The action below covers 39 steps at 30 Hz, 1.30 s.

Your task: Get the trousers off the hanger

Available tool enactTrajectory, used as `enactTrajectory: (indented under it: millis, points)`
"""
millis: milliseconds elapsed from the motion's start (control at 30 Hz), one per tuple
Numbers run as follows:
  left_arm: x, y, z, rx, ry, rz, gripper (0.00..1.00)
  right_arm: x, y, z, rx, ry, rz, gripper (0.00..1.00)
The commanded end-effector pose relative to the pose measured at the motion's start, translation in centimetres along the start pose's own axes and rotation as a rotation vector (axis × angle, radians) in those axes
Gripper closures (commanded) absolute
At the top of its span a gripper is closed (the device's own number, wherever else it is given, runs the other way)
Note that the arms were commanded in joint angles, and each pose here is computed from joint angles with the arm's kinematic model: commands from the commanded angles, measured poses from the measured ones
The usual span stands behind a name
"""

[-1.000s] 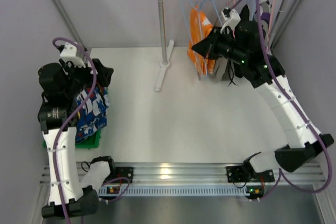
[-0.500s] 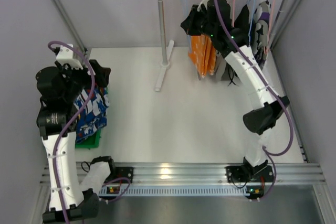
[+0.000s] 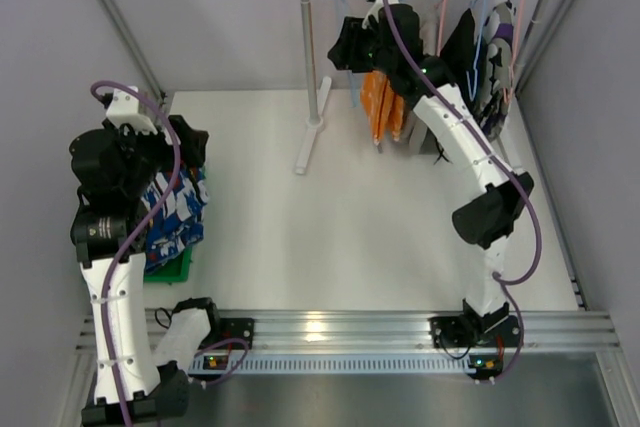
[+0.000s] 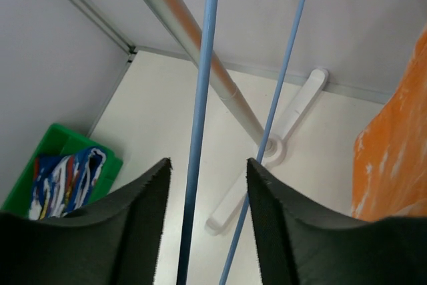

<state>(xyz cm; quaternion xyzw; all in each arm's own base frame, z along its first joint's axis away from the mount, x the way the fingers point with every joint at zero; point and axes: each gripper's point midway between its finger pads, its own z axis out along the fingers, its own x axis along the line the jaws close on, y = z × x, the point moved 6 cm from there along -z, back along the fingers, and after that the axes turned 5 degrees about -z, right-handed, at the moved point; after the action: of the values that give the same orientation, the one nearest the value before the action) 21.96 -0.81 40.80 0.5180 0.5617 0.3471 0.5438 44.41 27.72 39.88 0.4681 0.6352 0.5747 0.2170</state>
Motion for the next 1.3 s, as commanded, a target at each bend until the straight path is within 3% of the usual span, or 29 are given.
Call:
enactTrajectory:
  millis: [0, 333, 533, 667, 1033, 1267]
  points:
    - [-0.4, 1.0, -0.7, -0.053, -0.009, 0.017, 0.01, 2.6, 4.2, -4.1, -0.139, 0.095, -0.014, 0.46]
    - [-0.7, 0.8, -0.1, -0.06, -0.056, 0.01, 0.01, 4.8, 4.9, -19.7, -0.218, 0.254, -0.088, 0.42]
    - [-1.0, 0.6, -0.2, -0.069, -0.075, -0.008, 0.01, 3.3, 7.0, -25.2, -0.35, 0.151, -0.089, 0.43]
    - [-0.9, 0.8, -0.4, -0.078, -0.067, -0.001, 0.01, 2.0, 7.2, -24.7, -0.342, 0.11, -0.053, 0.43]
    - [-0.6, 0.9, -1.1, -0.095, -0.026, 0.03, 0.01, -1.6, 8.1, -18.3, -0.28, -0.024, 0.012, 0.4]
    - [-0.4, 0.7, -0.9, -0.091, -0.018, 0.038, 0.01, -1.2, 8.6, -17.6, -0.312, 0.043, 0.031, 0.37]
